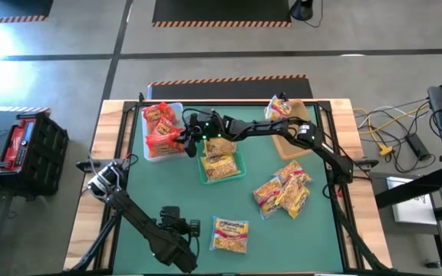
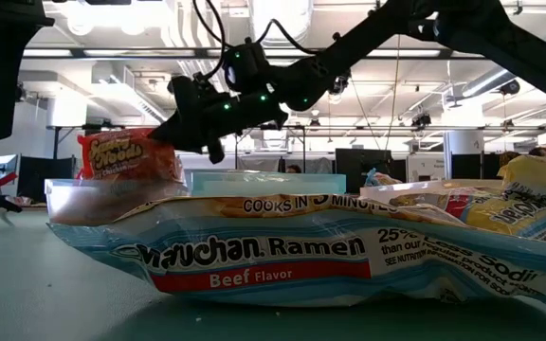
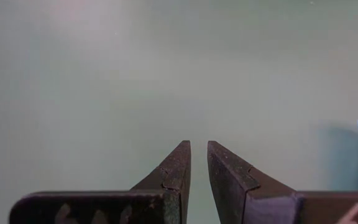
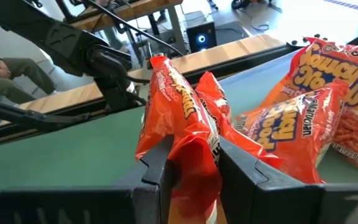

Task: Sort Maruchan noodles
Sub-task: Put the orange noodle pack into the transparent bin, then put the blue noodle pack into the orange bin

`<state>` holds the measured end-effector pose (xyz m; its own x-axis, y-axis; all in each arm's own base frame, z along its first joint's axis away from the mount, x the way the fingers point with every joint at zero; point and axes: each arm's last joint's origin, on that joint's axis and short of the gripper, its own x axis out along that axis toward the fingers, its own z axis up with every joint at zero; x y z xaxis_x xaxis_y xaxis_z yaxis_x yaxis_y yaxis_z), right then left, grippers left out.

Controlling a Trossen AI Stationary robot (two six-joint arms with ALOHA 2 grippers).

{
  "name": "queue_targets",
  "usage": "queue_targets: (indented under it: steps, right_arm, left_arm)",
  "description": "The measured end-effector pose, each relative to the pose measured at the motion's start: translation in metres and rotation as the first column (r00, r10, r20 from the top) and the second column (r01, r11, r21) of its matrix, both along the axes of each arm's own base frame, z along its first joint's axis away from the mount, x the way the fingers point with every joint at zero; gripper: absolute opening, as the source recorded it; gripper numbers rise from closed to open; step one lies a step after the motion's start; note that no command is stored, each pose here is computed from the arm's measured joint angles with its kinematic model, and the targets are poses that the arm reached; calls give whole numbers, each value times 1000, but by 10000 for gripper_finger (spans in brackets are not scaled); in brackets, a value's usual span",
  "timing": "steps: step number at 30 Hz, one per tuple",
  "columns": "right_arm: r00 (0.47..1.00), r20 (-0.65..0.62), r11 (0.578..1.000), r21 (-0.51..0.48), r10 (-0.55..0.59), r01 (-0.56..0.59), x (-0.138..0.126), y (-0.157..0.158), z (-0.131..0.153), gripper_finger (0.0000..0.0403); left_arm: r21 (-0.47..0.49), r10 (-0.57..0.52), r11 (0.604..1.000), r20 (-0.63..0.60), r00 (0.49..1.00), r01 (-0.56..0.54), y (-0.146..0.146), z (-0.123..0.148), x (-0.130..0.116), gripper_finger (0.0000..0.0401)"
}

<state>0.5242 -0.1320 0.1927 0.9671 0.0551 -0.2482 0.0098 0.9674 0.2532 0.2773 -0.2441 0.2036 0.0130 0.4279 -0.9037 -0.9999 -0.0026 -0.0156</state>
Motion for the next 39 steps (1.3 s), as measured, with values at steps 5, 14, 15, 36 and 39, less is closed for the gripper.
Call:
queue_targets:
  steps: [5,14,15,36,39]
  right_arm:
    - [1000,-1,1000,1,-1,1,0,-1,0,97]
    - [1000,-9,1000,4,-4,4,-2,-3,1,159]
    - [1000,-13,1000,5,-4,4,-2,-3,3,168]
    - [932,-362,1000,19,-4,11,-40,-16,110,191]
    - [923,-384,999,-38,-38,25,-52,-13,126,186]
  left_arm:
    - [-4,0,1000,5,1000,0,-1,1,1,38]
    - [-9,1,1000,10,1000,-1,-1,1,1,38]
    - [-10,1,1000,11,1000,-1,-1,1,1,38]
    - [127,-244,966,161,956,225,10,22,16,38]
    - [178,-288,950,168,943,258,14,22,20,38]
